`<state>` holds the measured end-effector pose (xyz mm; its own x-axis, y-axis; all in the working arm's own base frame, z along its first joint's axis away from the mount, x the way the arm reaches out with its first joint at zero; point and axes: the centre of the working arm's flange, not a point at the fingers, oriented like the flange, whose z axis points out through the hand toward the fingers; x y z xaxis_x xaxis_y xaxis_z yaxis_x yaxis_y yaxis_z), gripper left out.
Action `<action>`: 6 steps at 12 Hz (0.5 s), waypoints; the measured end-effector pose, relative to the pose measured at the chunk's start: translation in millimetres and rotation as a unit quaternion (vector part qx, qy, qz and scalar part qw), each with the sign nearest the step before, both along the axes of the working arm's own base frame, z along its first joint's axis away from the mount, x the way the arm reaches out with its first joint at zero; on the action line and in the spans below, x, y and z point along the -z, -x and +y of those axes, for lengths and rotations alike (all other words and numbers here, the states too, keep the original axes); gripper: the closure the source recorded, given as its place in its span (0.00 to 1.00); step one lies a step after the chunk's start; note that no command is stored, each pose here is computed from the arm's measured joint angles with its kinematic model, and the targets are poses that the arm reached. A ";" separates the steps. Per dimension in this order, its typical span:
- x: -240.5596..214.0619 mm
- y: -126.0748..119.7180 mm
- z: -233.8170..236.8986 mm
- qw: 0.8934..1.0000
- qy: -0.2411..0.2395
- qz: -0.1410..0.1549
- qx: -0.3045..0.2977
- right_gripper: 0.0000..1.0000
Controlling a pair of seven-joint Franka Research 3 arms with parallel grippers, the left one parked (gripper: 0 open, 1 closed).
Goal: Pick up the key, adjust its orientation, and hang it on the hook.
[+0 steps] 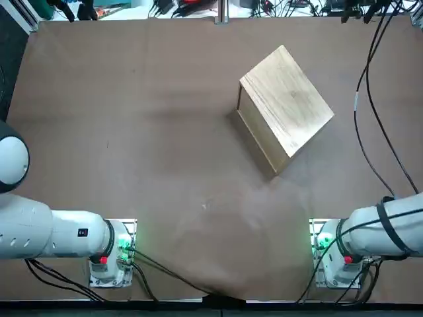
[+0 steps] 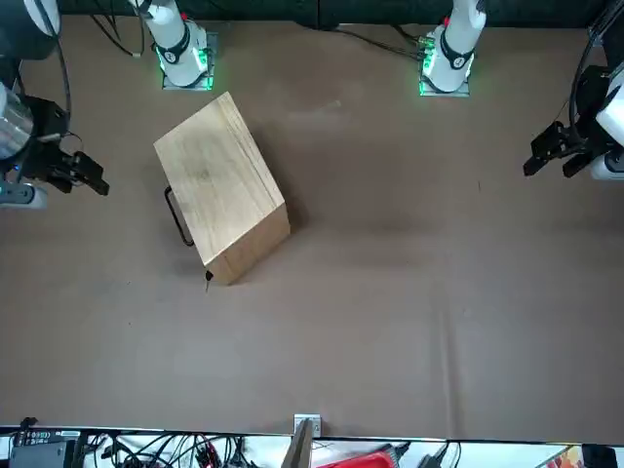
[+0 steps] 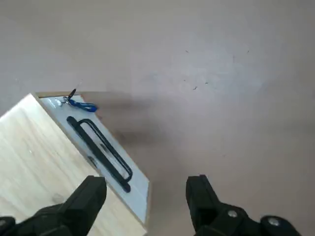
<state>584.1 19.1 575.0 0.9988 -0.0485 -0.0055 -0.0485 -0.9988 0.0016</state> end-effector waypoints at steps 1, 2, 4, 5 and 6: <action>-3.6 1.7 -5.8 1.000 0.000 -0.002 -0.009 0.00; -5.9 3.4 -11.4 1.000 0.001 -0.002 -0.014 0.00; -8.6 5.6 -18.3 1.000 0.001 -0.001 -0.016 0.00; -9.4 6.2 -19.4 1.000 0.001 -0.001 -0.016 0.00; -10.1 6.5 -19.6 1.000 0.001 -0.001 -0.016 0.00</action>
